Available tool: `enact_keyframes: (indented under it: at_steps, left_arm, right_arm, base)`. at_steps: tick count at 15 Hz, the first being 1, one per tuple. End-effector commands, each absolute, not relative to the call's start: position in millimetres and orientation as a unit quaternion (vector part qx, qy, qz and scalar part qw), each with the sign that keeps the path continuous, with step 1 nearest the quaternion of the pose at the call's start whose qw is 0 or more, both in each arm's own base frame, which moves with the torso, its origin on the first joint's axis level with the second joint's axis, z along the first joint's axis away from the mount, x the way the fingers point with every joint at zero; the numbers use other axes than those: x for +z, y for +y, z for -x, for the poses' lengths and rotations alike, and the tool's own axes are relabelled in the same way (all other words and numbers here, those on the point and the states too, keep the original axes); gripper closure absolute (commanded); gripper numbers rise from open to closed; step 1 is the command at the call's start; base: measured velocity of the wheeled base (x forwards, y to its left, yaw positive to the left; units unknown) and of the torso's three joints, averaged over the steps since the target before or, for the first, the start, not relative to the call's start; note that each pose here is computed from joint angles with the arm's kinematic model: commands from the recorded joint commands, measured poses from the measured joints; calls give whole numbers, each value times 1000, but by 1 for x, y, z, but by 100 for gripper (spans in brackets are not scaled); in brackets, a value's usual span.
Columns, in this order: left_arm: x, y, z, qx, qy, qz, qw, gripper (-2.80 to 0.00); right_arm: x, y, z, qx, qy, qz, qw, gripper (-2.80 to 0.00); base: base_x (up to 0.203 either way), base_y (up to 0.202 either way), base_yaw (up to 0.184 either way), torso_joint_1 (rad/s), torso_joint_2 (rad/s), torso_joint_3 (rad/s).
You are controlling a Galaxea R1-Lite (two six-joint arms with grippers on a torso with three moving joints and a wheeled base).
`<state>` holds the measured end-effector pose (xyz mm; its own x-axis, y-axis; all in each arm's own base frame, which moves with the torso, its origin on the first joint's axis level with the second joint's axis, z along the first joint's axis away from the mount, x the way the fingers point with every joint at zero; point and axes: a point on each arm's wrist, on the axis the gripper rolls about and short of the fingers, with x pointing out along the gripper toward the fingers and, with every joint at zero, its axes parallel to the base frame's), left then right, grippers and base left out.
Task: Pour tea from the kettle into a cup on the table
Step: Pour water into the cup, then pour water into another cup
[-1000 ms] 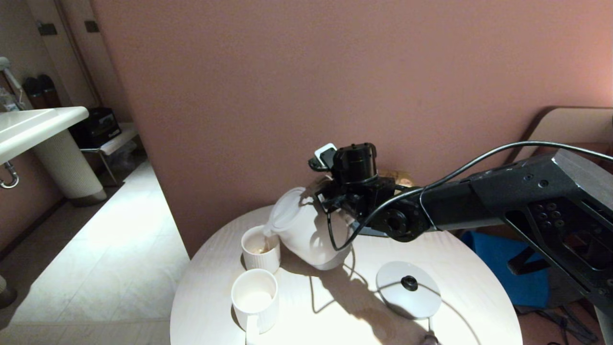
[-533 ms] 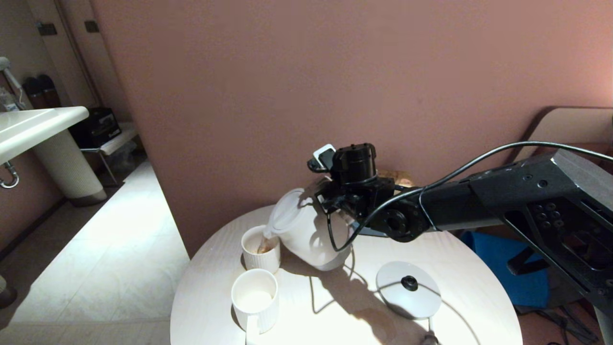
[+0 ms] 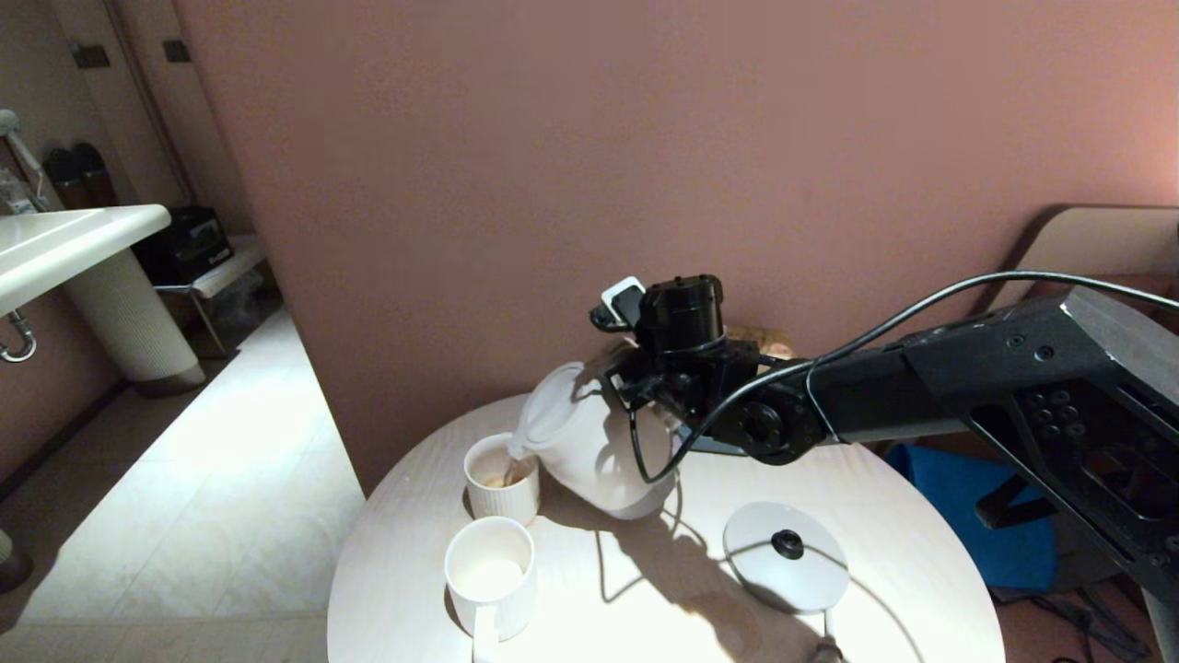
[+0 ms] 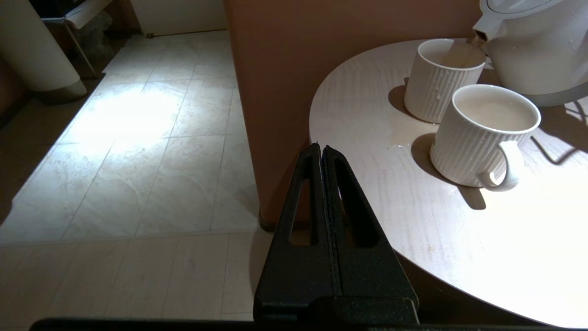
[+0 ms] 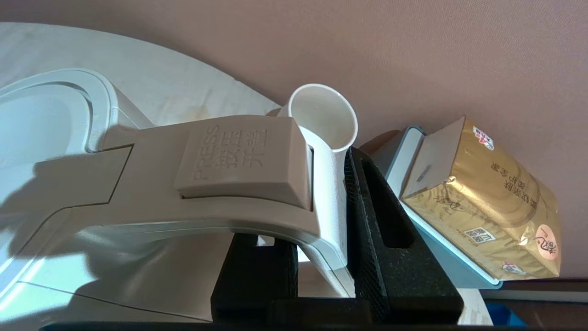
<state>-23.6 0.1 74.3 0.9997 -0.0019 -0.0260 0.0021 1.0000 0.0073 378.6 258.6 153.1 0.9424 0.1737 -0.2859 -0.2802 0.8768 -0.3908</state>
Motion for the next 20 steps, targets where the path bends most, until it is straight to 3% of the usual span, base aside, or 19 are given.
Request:
enact_keyframes:
  at_steps: [1, 7, 20]
  left_arm:
    - [74, 0, 24, -1, 14, -4, 1000, 0]
    - [74, 0, 24, -1, 14, -4, 1000, 0]
    - [74, 0, 24, -1, 14, -4, 1000, 0]
  right_arm:
    - [153, 259, -379, 117, 121, 221, 961, 0]
    - [153, 259, -379, 118, 118, 217, 962, 0]
    - [143, 231, -366, 82, 174, 60, 979, 0]
  base:
    - [0, 0, 0, 0, 0, 0]
    - [0, 0, 0, 0, 0, 0]
    - [0, 0, 0, 0, 0, 0]
